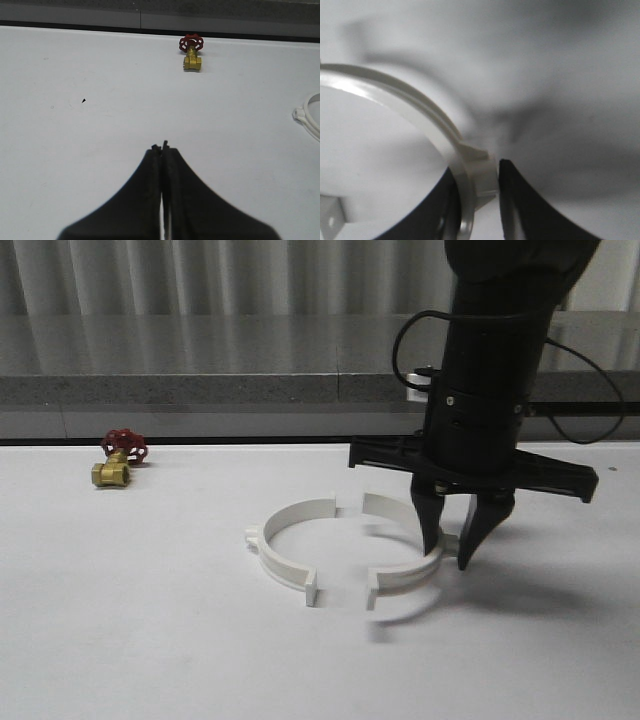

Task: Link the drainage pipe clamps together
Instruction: 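Carry the clamp half toward the placed half and lower it, then push the held half against the other half to close the ring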

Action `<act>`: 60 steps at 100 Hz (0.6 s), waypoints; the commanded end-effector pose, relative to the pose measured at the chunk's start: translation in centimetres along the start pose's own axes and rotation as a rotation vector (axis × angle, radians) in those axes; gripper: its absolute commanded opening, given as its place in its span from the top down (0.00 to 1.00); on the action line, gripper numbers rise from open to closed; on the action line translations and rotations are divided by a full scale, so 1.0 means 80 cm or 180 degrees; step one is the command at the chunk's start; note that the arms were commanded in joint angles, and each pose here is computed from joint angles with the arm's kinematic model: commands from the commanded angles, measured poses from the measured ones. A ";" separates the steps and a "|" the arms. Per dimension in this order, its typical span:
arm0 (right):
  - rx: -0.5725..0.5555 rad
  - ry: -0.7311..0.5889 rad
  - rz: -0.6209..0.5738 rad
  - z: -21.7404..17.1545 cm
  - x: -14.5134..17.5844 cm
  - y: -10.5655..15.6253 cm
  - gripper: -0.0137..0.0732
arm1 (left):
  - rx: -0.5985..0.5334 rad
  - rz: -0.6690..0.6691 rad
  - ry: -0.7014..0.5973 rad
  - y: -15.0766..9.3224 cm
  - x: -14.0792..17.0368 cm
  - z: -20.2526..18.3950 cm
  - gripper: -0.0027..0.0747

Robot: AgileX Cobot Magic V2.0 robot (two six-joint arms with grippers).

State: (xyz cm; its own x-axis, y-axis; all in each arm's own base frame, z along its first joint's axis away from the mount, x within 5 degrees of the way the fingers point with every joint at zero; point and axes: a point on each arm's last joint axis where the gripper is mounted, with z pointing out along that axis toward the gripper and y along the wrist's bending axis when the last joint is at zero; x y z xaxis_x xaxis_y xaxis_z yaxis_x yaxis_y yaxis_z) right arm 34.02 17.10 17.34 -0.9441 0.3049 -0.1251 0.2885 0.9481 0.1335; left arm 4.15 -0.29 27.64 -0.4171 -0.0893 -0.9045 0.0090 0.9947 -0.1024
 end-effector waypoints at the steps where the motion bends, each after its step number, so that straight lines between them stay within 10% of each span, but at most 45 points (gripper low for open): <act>1: -0.0162 -0.0210 -0.0021 -0.029 -0.015 0.014 0.80 | 0.0037 -0.0031 -0.0265 -0.002 -0.016 -0.005 0.99; 60: -0.0172 -0.0228 0.0052 -0.013 -0.027 0.031 0.80 | 0.0037 -0.0031 -0.0265 -0.002 -0.016 -0.005 0.99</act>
State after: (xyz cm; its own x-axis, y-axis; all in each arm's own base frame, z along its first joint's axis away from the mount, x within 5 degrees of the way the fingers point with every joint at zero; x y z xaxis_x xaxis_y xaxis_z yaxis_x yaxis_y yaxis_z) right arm 36.26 18.30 15.90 -0.9400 0.3200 -0.1181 0.3066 0.9444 0.1188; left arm 4.15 -0.29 27.64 -0.4171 -0.0893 -0.9045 0.0090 0.9947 -0.1024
